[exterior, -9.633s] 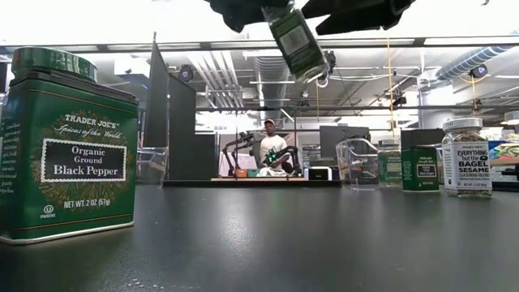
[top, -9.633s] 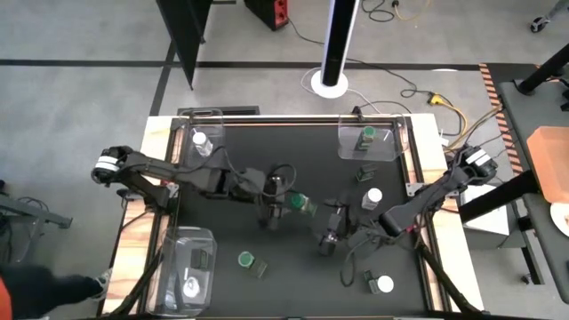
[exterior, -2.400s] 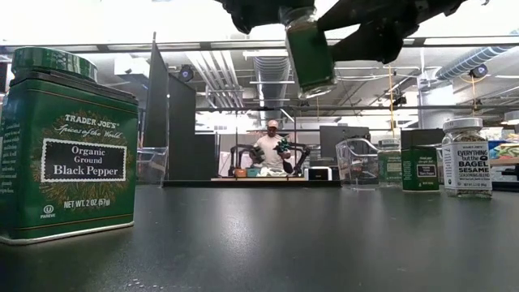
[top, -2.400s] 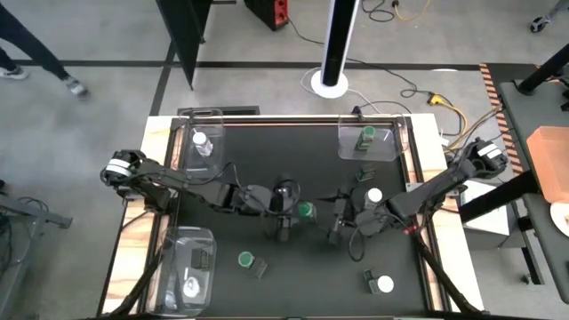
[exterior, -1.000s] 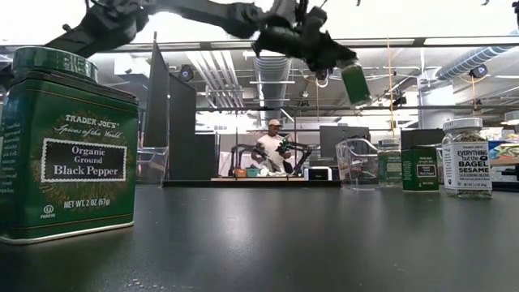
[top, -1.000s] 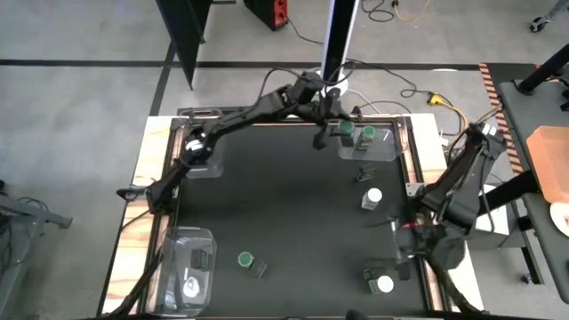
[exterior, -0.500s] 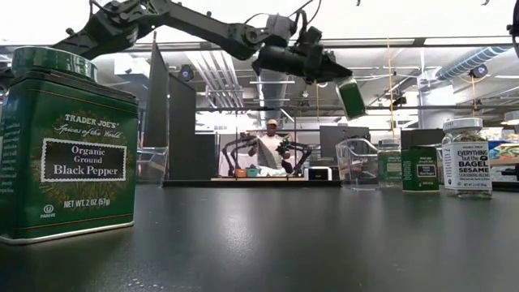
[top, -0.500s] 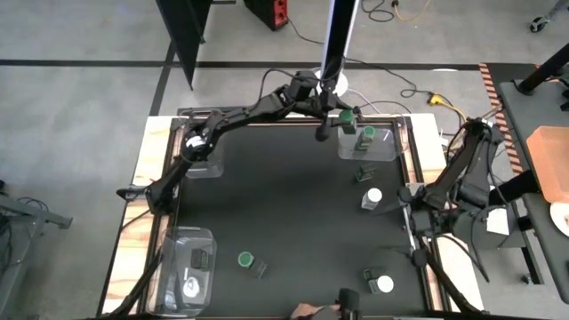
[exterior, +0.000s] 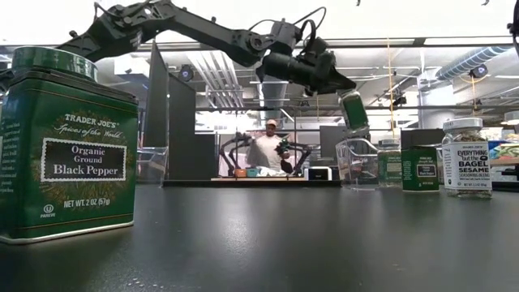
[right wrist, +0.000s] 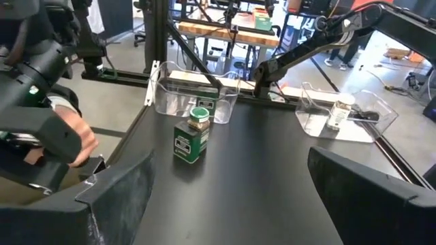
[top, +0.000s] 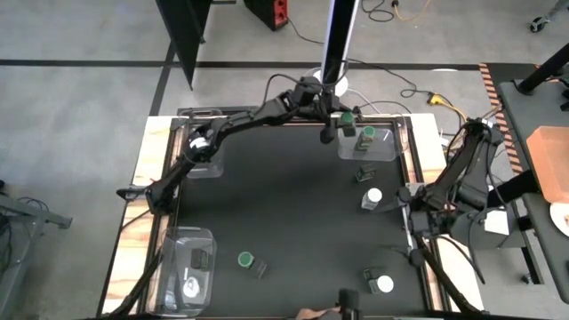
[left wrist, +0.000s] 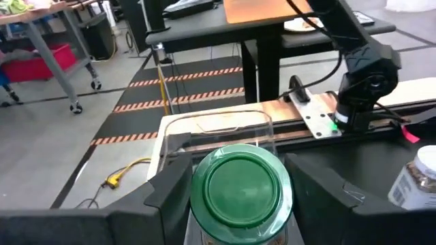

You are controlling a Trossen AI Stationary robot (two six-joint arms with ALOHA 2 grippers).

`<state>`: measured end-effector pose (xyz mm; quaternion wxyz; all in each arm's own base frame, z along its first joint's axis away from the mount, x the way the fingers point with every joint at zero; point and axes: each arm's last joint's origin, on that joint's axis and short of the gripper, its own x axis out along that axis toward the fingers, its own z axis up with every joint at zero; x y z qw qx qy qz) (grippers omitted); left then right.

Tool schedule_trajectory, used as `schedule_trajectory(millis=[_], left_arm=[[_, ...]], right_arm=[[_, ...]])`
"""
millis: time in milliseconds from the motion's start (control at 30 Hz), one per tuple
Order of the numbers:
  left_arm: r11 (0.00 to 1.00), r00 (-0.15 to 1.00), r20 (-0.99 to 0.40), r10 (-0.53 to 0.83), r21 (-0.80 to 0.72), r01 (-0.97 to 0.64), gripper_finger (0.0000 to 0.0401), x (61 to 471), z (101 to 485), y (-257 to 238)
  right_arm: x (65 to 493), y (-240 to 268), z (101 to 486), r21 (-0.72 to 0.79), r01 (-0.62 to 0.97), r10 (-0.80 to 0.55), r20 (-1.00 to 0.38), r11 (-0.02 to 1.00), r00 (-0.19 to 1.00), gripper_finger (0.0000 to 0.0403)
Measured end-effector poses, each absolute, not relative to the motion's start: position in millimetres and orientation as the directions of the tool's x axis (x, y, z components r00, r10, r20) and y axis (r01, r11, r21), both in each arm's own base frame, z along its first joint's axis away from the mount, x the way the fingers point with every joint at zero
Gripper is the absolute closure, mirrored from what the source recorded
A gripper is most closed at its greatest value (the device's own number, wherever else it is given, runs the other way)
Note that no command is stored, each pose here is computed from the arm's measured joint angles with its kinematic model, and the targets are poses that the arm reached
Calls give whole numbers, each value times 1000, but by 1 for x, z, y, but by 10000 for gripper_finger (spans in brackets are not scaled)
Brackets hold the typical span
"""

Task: Sort spices by type
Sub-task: Put the top green seasoning bottle into the top right transparent bin

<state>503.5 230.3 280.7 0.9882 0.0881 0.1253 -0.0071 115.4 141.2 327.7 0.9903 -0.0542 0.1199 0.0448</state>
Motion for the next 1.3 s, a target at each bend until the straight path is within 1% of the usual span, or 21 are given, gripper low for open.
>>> schedule_trajectory(millis=[100, 233, 300, 500, 800, 1167, 1300], left_arm=[[982, 970, -243, 2, 183, 43, 215, 506, 280, 226], [979, 971, -236, 37, 202, 12, 215, 509, 277, 226], [978, 972, -230, 54, 207, -6, 215, 512, 272, 228], [983, 957, -284, 64, 184, -11, 215, 517, 248, 231], [982, 956, -286, 62, 191, -7, 215, 518, 244, 232], [988, 955, -291, 54, 157, -8, 215, 520, 243, 228], [988, 949, -311, 54, 153, -6, 215, 520, 238, 229]], right_arm=[[116, 142, 327, -103, -102, 74, -245, 989, 967, 31], [116, 142, 327, -105, -103, 74, -245, 989, 967, 31], [116, 142, 327, -106, -103, 75, -245, 989, 967, 31], [116, 142, 326, -106, -103, 74, -247, 989, 966, 31], [116, 142, 325, -105, -102, 73, -249, 989, 966, 31], [116, 142, 325, -105, -102, 74, -249, 989, 966, 31], [116, 142, 325, -104, -102, 74, -249, 989, 966, 31]])
